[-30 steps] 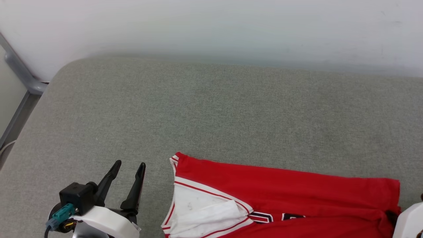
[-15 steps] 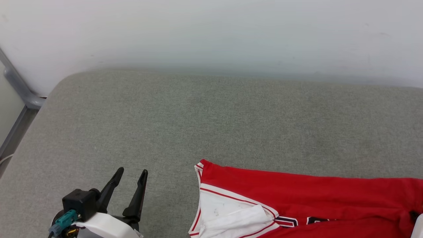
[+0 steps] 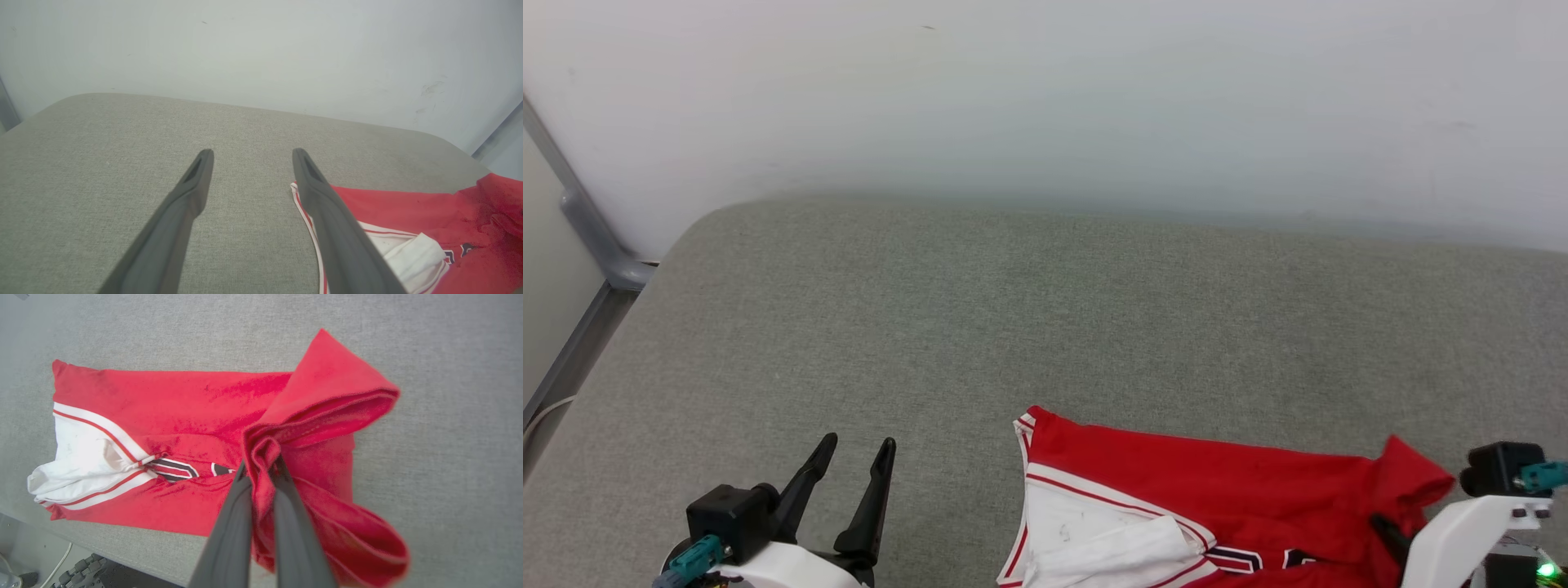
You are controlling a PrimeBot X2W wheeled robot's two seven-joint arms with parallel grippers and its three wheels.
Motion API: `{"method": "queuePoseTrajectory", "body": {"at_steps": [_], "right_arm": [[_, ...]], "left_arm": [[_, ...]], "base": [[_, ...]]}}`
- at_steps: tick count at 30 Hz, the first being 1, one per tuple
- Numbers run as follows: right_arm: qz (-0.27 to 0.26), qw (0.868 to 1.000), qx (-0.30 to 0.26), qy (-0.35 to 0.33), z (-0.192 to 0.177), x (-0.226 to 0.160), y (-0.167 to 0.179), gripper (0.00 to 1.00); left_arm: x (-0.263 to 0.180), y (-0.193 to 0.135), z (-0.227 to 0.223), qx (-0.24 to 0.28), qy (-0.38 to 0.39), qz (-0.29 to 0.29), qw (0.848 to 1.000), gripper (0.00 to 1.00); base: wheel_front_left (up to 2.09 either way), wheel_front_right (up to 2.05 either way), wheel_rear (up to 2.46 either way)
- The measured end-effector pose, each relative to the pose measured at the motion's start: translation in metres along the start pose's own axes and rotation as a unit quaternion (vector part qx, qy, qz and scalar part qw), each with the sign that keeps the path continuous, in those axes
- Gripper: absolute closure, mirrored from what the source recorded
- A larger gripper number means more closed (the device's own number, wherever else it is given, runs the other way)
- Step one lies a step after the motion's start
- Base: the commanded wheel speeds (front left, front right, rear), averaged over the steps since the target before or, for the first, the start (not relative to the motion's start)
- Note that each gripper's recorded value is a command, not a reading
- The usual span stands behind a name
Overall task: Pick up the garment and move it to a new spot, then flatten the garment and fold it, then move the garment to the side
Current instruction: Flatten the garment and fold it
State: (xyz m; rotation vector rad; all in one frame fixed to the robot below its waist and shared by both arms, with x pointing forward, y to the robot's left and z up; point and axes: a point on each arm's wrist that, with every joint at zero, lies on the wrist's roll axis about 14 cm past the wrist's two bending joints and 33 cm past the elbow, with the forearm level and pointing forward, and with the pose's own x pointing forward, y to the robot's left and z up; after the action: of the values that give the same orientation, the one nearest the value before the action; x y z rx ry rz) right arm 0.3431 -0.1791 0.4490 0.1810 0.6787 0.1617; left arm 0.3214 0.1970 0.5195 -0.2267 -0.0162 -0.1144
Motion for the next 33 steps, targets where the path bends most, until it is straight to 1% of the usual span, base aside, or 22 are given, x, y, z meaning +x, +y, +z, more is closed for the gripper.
{"method": "queuePoseTrajectory", "body": {"at_steps": [5, 8, 10, 12, 15, 21, 23, 28, 32, 33], "right_arm": [[0.075, 0.997, 0.001, 0.012, -0.001, 0.002, 0.056, 1.00], [0.117, 0.993, -0.014, 0.013, 0.005, 0.002, 0.087, 1.00], [0.148, 0.989, -0.022, 0.022, 0.002, 0.002, 0.107, 1.00], [0.188, 0.982, -0.014, 0.031, -0.003, 0.000, 0.128, 1.00], [0.223, 0.974, -0.014, 0.036, -0.007, 0.002, 0.150, 1.00], [0.271, 0.961, -0.026, 0.052, -0.016, 0.011, 0.186, 1.00], [0.277, 0.958, -0.045, 0.059, -0.020, 0.016, 0.195, 1.00], [0.290, 0.953, -0.053, 0.076, -0.027, 0.031, 0.209, 1.00], [0.300, 0.947, -0.057, 0.100, -0.042, 0.041, 0.219, 1.00], [0.298, 0.947, -0.058, 0.105, -0.046, 0.043, 0.219, 0.80]], "left_arm": [[-0.003, 0.003, 0.001, -0.001, -0.003, 0.006, 1.000, 0.00], [-0.005, 0.005, 0.001, -0.001, -0.005, 0.009, 1.000, 0.00], [-0.007, 0.007, 0.001, -0.001, -0.006, 0.012, 1.000, 0.00], [-0.009, 0.008, 0.003, 0.000, -0.009, 0.015, 1.000, 0.00], [-0.011, 0.011, 0.003, -0.001, -0.010, 0.020, 1.000, 0.00], [-0.016, 0.018, 0.001, -0.002, -0.008, 0.033, 0.999, 0.00], [-0.017, 0.019, 0.000, -0.002, -0.006, 0.034, 0.999, 0.00], [-0.017, 0.022, -0.003, -0.004, -0.003, 0.040, 0.999, 0.00], [-0.020, 0.025, -0.007, -0.005, 0.004, 0.047, 0.999, 0.00], [-0.020, 0.025, -0.009, -0.007, 0.006, 0.048, 0.999, 0.00]], "base": [[0.00, 0.00, 0.00], [0.00, 0.00, 0.00], [0.00, 0.00, 0.00], [0.00, 0.00, 0.00], [0.00, 0.00, 0.00], [0.00, 0.00, 0.00], [0.00, 0.00, 0.00], [0.00, 0.00, 0.00], [0.00, 0.00, 0.00], [0.00, 0.00, 0.00]]}}
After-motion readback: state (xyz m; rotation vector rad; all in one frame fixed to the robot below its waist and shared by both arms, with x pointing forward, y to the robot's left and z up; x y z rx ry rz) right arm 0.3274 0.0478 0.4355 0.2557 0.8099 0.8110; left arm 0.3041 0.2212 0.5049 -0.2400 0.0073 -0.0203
